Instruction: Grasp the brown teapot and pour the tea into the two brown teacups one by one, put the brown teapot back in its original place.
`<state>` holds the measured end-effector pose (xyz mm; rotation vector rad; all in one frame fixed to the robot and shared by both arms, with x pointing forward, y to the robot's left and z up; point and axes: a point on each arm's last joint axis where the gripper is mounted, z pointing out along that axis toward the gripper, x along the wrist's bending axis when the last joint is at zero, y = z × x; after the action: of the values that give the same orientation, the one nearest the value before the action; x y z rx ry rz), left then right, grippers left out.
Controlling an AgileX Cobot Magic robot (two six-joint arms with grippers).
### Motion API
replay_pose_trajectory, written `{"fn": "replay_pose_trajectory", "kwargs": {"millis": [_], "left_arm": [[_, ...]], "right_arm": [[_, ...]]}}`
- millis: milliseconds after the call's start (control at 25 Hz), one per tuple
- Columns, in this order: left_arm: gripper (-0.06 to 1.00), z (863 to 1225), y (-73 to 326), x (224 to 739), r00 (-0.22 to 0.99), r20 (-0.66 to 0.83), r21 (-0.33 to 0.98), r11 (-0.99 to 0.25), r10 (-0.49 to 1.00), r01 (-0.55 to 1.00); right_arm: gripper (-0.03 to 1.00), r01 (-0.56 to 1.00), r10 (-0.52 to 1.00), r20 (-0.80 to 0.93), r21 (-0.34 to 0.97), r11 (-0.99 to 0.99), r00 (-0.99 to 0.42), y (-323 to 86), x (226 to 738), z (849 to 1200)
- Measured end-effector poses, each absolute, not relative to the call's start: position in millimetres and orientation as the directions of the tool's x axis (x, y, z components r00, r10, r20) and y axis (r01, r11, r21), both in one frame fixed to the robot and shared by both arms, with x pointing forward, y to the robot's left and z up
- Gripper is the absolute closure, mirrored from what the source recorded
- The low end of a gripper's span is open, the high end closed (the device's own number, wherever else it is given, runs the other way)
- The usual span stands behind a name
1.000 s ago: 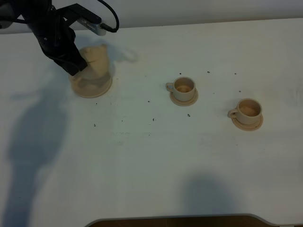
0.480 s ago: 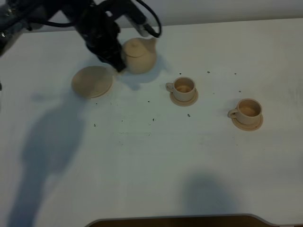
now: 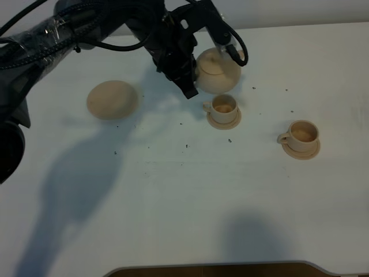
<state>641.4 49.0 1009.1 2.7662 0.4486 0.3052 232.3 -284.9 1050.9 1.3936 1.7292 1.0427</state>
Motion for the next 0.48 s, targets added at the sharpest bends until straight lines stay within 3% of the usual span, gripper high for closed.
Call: {"fn": "replay_pose_trajectory", "kwargs": {"millis": [480], "left_arm": [[0.84,1006.8,-7.2,612.3,0.959,0.251,0.374,-0.927,0.130,0.028]], "right_arm": [[0.75,0.440,0.979,-0.020,0.892,0.108,-0.201,-284.9,232.3,1050.9]]}}
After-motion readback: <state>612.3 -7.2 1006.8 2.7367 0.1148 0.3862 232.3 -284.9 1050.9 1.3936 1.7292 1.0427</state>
